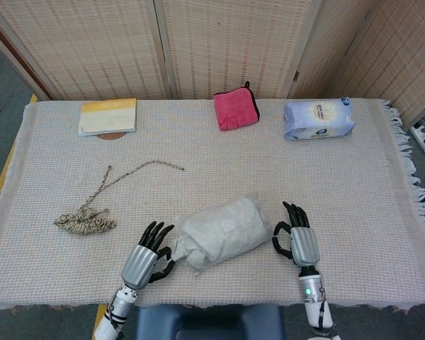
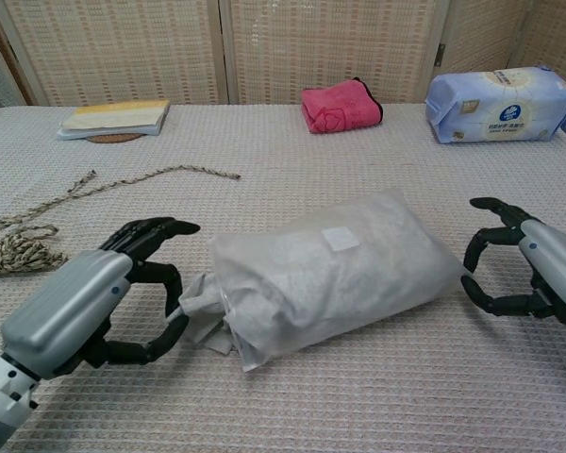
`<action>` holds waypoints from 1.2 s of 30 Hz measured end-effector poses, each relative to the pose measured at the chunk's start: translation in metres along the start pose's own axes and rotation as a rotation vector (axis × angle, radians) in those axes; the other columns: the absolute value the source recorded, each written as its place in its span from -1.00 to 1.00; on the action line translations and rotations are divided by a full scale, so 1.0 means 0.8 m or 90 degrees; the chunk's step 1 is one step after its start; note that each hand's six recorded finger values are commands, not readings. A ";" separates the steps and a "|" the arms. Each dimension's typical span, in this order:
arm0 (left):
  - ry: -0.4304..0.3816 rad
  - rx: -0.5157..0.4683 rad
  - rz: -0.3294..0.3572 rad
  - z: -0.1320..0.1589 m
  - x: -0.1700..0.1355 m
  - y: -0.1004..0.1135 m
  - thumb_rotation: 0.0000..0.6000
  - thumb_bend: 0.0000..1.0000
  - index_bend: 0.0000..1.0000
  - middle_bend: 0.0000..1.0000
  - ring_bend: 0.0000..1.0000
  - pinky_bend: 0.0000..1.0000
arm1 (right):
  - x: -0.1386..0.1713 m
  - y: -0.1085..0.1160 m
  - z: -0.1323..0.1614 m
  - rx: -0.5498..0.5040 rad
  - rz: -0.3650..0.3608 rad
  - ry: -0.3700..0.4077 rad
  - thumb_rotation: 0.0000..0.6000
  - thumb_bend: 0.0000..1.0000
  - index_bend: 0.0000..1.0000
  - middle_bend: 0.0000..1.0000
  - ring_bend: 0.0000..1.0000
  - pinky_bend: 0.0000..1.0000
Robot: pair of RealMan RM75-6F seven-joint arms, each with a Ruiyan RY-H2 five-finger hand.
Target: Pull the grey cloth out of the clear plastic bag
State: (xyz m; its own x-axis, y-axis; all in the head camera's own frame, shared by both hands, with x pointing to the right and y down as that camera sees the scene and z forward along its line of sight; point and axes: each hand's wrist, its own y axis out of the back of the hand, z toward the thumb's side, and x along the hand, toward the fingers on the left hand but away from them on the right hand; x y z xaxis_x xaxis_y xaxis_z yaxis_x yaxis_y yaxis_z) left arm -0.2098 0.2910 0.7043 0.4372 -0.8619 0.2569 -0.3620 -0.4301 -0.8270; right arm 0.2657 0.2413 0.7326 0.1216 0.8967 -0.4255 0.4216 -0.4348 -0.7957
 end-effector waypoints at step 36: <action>0.100 0.160 0.065 -0.154 -0.024 0.108 1.00 0.20 0.60 -0.70 -1.00 -1.00 | -0.017 0.135 -0.107 0.106 -0.098 -0.090 1.00 -0.02 0.42 -0.80 -1.00 -1.00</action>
State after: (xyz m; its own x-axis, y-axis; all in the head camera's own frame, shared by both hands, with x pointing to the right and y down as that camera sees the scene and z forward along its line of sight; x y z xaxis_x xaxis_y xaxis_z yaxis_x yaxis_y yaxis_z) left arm -0.3512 0.2373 0.6897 0.2693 -0.9366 0.2240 -0.1739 -0.2761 -0.9453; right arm 0.3862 0.1896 0.6892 -0.0633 0.9381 -0.3406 0.2699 -0.3125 -0.9108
